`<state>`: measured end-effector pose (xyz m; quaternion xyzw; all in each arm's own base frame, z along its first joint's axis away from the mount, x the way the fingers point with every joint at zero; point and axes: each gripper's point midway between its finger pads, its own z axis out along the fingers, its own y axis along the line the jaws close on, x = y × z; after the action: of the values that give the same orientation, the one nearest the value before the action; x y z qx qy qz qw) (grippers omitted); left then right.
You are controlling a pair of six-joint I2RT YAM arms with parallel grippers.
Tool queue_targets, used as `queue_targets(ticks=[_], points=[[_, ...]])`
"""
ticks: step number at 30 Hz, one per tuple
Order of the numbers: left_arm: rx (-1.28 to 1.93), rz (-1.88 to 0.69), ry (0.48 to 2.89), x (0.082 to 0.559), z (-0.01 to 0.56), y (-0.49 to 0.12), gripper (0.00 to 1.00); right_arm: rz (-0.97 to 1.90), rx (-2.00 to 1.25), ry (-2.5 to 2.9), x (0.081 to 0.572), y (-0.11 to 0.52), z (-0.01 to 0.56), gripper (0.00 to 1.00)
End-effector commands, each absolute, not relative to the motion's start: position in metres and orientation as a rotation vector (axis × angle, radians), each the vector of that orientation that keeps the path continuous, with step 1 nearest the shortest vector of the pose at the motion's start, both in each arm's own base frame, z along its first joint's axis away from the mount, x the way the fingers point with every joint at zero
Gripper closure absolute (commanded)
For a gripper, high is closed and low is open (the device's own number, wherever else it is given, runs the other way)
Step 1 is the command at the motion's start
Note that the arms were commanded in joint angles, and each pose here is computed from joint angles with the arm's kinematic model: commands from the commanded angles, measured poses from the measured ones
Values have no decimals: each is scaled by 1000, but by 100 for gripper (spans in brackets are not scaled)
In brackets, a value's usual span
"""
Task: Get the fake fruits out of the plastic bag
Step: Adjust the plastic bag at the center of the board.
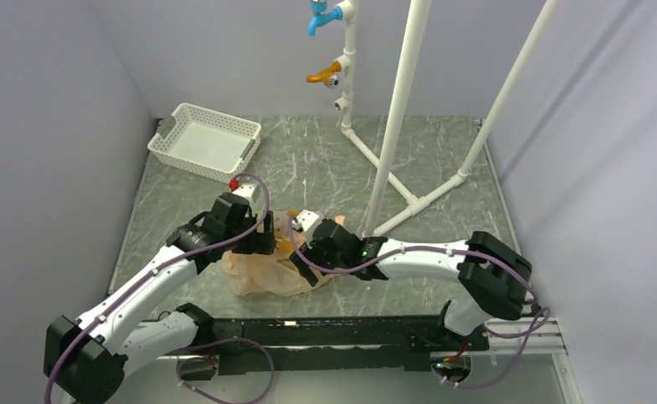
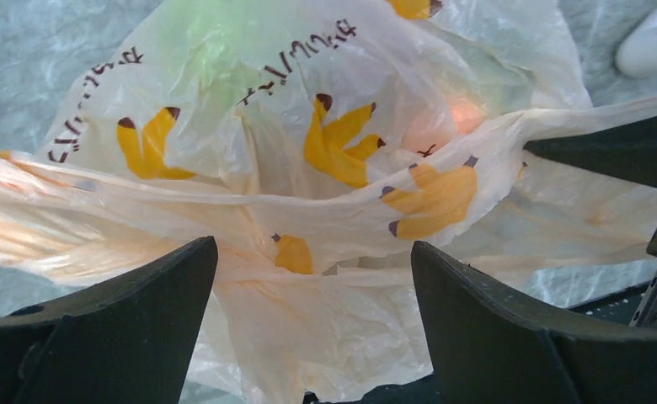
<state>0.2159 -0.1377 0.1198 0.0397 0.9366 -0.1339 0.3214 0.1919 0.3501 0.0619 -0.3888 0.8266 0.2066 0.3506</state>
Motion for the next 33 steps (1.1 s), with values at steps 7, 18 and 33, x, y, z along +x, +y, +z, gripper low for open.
queue_targets(ticks=[7,18,33], points=[[297,-637,2259,218,170,-178,5,1011,-1041,1830,152,384,140,26],[624,-255,2331,234,154,-181,8,1123,-1060,1687,136,382,145,38],[535,201,2363,261,129,-169,23,1057,-1079,1679,143,379,118,39]])
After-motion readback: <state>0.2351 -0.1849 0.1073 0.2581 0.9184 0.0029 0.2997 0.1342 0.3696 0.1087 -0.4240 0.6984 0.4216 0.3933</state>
